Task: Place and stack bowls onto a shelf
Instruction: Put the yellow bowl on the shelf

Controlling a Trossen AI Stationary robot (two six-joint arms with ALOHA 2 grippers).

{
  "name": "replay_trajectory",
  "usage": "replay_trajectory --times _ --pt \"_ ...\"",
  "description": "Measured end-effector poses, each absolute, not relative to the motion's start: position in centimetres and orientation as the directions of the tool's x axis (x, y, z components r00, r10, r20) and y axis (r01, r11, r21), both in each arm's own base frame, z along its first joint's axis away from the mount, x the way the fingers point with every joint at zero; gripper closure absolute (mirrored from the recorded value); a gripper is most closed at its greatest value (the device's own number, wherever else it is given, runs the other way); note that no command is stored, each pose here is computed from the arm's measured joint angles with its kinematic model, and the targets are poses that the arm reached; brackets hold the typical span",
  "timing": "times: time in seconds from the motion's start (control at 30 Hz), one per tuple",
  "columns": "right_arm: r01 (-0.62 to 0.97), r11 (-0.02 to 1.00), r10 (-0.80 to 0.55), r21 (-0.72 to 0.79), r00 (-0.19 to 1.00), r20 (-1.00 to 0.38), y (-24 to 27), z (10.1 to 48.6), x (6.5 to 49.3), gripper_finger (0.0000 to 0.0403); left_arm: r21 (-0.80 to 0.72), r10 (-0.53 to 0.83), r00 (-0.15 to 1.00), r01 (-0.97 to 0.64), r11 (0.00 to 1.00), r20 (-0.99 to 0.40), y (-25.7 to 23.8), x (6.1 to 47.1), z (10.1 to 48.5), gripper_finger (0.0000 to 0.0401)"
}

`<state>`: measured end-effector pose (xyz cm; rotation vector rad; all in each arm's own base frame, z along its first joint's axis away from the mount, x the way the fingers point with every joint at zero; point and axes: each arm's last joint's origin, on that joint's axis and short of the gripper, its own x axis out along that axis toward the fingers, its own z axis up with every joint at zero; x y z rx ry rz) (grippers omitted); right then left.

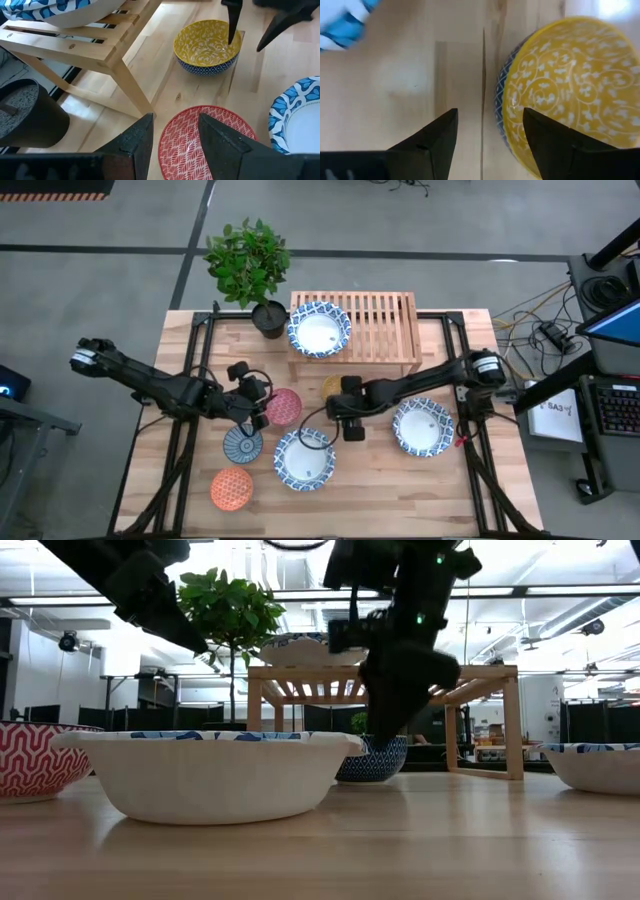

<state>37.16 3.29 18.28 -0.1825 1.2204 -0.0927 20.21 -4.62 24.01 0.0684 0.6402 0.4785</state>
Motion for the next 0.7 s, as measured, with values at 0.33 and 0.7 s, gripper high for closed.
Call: replay_trajectory --times 0.33,0.7 --pt "-0.033 0.979 -0.178 -0.200 0.330 -0.927 3.17 17.55 37.40 0.0253 0.215 0.451 0.694 -0.404 0.889 -0.561 -4.60 20.16 23.86 0.0262" --pt "-0.032 0.980 -0.174 -0.198 0.350 -0.920 3.19 17.83 37.49 0.0367 0.217 0.453 0.694 -0.404 0.888 -0.559 -4.60 20.17 23.85 0.0262"
